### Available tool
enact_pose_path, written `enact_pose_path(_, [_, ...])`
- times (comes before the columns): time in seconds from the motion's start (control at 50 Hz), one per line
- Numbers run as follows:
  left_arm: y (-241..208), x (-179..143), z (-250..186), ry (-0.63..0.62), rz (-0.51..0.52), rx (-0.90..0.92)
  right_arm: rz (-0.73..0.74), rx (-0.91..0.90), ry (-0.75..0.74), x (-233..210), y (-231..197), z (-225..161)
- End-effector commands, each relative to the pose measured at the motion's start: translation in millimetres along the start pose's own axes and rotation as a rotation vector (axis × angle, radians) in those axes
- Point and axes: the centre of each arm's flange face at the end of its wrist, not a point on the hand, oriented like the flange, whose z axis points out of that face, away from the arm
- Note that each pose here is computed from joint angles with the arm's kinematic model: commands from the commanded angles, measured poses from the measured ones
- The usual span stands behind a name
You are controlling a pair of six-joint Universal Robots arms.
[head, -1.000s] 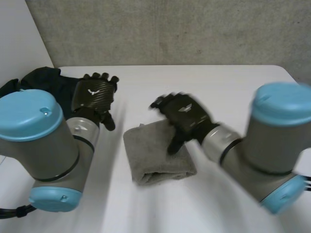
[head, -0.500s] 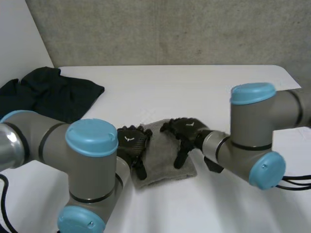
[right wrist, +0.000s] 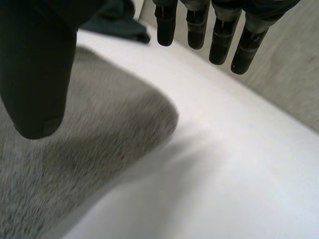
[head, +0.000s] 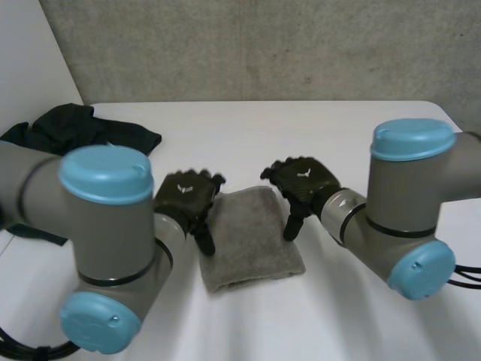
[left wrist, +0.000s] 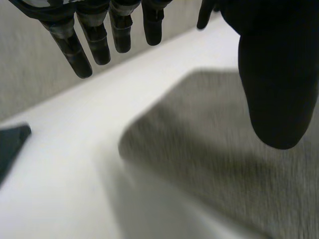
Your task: Fold the laundry.
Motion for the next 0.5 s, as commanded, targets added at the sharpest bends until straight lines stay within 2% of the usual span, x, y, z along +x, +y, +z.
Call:
enact_pose_path(0.02, [-45,-8,-21,0.049,-0.024,0.146,0.065,0.066,0.093,10,-20,-30])
enact_pose_path(0.1, [-70,-24,-31,0.062,-0.039,0.228,0.123,0.026,0.196,32,-10,-43])
enact_pose_path(0.18, [-82,-26,-39,0.123,-0.035,0.272,0.150,-0.036,0.222,39,8,-51])
enact_pose_path(0.34, [-78,-32,-39,0.151,-0.040,0.264,0.180,-0.132,0.124,18,43,-60])
enact_pose_path(0.5, [-67,-30,-38,0.153,-0.041,0.230,0.192,-0.114,0.036,1,67,-45])
